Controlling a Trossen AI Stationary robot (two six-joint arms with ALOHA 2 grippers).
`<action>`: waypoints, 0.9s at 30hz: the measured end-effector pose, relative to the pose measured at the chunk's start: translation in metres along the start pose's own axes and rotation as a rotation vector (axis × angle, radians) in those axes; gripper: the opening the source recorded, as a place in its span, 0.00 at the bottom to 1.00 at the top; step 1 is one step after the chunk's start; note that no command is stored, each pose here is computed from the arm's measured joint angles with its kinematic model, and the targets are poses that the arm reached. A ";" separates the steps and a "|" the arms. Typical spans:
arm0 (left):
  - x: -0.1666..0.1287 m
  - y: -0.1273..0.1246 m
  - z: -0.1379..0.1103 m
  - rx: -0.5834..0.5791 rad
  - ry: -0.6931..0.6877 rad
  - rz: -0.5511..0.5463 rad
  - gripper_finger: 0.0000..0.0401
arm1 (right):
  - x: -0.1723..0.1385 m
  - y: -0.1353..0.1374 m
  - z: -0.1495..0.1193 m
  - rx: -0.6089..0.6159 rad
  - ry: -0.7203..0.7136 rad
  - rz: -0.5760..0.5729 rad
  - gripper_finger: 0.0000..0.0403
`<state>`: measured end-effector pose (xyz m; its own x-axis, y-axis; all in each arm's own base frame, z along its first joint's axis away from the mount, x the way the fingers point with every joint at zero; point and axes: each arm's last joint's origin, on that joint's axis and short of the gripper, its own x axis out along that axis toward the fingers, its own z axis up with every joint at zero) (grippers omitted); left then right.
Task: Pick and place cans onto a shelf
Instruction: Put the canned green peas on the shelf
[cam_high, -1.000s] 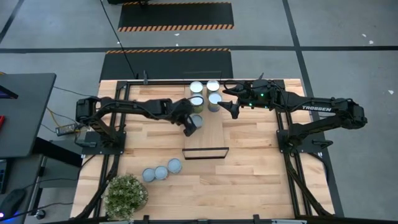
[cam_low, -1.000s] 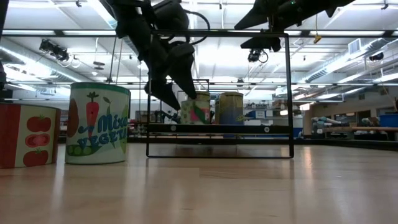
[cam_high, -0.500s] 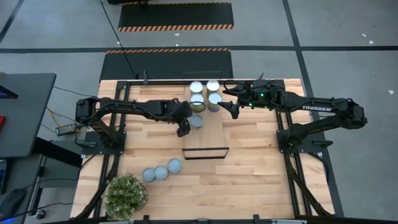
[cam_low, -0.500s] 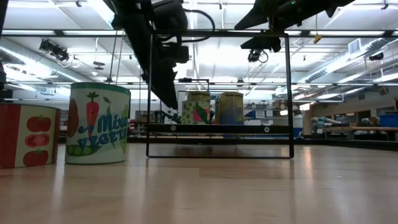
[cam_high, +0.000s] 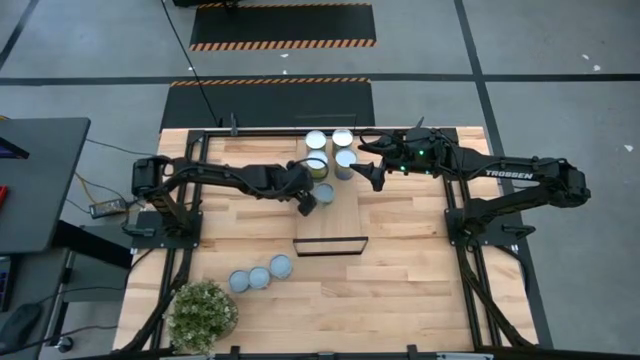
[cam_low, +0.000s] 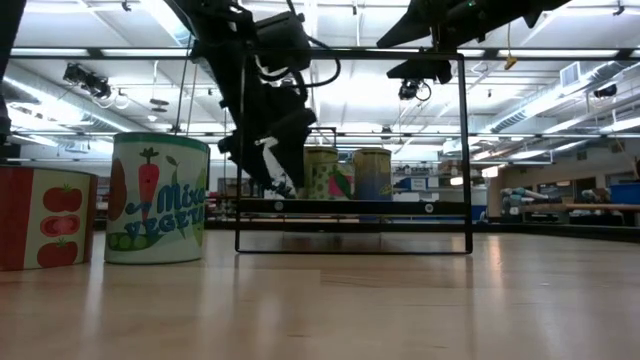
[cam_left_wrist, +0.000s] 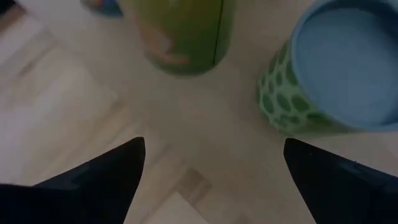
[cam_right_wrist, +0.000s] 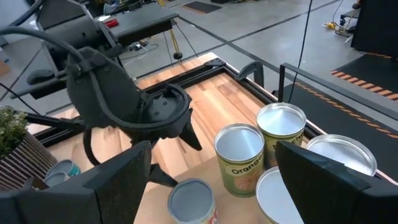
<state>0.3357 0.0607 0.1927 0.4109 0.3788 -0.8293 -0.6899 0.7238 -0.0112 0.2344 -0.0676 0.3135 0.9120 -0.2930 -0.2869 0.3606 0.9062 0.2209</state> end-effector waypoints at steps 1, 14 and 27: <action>0.000 -0.001 0.000 -0.019 0.001 0.000 0.97 | 0.000 0.000 0.000 0.000 0.000 0.000 0.87; -0.001 -0.006 0.007 -0.093 -0.084 -0.032 0.97 | 0.000 0.000 0.000 -0.002 -0.001 0.001 0.87; -0.003 -0.012 0.019 -0.112 -0.204 -0.098 0.97 | 0.000 0.000 0.000 0.001 -0.002 0.001 0.87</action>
<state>0.3537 0.0620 0.2062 0.5832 0.4267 -0.6912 -0.6976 0.6991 -0.1571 0.2345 -0.0674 0.3137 0.9128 -0.2928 -0.2848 0.3600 0.9062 0.2220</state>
